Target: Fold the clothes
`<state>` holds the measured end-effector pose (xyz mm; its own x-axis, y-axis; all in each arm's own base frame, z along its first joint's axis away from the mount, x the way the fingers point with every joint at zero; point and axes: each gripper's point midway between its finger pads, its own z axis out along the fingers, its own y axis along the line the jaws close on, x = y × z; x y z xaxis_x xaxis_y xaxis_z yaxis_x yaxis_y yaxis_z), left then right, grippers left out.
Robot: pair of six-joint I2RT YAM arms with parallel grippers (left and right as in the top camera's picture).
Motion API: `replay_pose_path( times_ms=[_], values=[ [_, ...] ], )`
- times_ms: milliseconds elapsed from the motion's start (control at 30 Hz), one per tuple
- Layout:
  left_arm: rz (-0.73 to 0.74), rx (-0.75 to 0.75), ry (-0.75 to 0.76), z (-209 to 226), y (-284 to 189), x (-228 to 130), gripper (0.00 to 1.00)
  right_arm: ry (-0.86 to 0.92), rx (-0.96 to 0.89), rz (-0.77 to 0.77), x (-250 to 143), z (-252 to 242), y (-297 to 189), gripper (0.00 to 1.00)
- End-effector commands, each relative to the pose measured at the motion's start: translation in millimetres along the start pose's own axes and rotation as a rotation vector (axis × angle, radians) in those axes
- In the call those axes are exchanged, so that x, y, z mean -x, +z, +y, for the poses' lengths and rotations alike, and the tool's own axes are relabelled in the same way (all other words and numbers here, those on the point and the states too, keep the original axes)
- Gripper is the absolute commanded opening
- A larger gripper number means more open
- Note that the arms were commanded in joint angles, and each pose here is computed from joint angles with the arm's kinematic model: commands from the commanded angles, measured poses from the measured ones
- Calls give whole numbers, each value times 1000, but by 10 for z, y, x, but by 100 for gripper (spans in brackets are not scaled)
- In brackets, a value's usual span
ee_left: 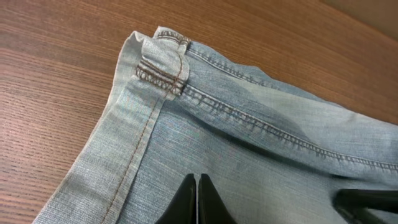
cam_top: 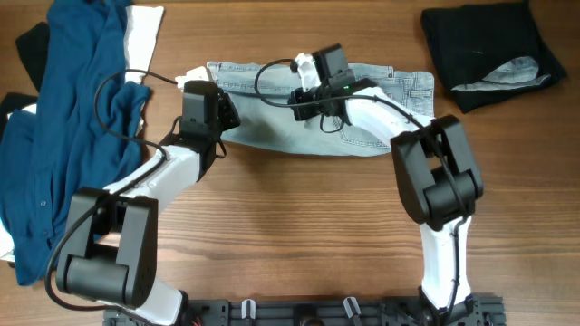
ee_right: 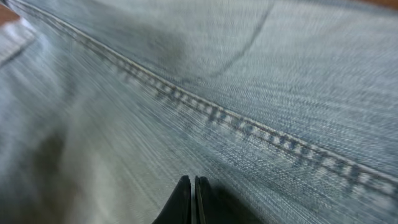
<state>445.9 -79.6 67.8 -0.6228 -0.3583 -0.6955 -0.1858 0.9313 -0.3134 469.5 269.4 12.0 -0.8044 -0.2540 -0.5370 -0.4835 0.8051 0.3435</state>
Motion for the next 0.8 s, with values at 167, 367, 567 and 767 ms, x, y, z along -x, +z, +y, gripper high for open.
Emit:
replay_pose_path(
  times_ms=[167, 367, 567, 767],
  values=[
    [-4, 31, -20, 55, -2, 11, 4, 30, -250, -228, 377, -599, 252, 5],
    [76, 76, -9, 166, -15, -186, 13, 50, -213, -374, 996, -692, -124, 41],
    [11, 64, 0, 208, 7, 12, 54, 28, -48, -210, 972, -225, -596, 86],
    [0, 2, -83, 569, 14, 296, 90, -121, -94, 8, 347, -204, -125, 89]
  ],
)
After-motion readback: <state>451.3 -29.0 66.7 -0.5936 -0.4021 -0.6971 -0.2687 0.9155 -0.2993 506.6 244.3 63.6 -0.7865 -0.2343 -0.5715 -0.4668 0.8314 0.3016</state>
